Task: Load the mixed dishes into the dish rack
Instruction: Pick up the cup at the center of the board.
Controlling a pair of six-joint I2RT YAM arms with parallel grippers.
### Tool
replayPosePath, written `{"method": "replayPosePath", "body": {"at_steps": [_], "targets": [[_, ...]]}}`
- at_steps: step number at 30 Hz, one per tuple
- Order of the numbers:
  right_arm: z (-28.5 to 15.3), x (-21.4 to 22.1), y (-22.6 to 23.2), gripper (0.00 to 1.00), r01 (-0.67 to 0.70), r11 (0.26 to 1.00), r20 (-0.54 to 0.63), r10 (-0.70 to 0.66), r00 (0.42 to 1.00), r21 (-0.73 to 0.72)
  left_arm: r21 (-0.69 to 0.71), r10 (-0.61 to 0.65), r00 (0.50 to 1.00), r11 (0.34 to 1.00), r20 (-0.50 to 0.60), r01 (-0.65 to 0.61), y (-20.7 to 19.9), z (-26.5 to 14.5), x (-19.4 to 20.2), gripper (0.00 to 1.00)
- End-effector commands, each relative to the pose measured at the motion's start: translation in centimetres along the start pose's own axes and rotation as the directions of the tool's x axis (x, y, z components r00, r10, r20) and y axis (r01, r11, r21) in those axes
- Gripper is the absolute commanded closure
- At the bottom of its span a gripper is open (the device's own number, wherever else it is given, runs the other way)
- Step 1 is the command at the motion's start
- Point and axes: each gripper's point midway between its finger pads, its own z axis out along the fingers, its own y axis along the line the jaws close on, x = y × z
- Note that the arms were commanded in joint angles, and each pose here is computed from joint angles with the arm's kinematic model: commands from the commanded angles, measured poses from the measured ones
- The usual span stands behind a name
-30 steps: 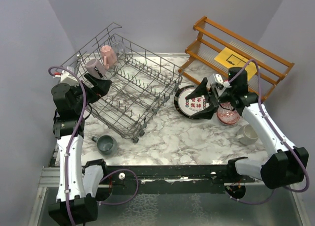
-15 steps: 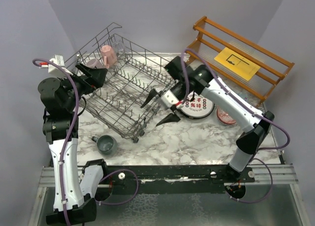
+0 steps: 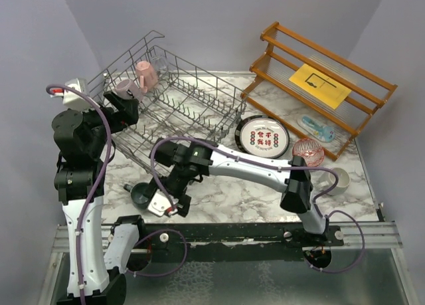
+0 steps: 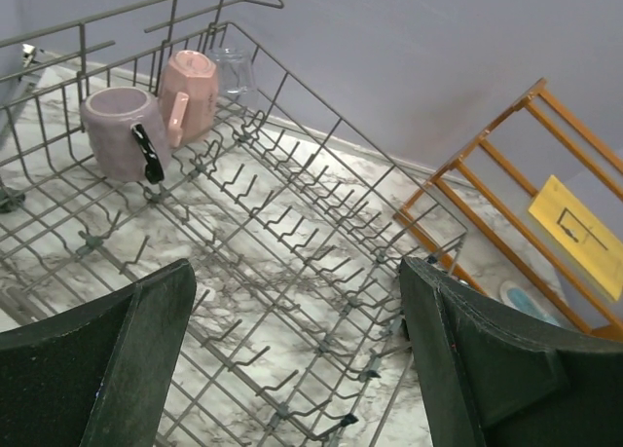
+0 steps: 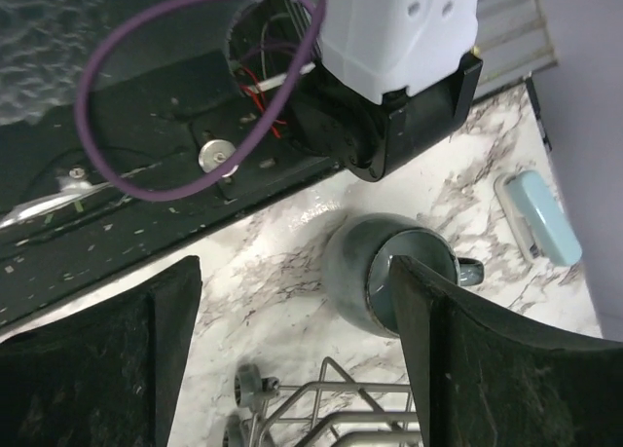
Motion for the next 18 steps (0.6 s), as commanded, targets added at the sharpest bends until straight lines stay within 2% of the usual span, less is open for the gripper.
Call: {"method": "replayPosePath", "body": {"at_steps": [1,13,18], "targets": [[1.7,1.8,-4.2,0.24,-0.041,0.989,-0.100,0.056,0.993,0.139,-0.058,0.094,0.994,0.994,0.046,-0.092,0.6,-1.6,-1.1,0.12],[6.6,8.2,-5.3,0.27,-0.046,0.984,-0.228,0.085,0.970,0.174,-0.082,0.133,0.990,0.988,0.050,-0.129,1.2,-2.5,-0.3,0.11],[8.4,10.5,-5.0,0.31,-0.046,0.986,-0.272,0.089,0.958,0.162,-0.086,0.144,0.988,0.987,0.050,-0.139,1.3,-2.7,-0.1,0.11]]}}
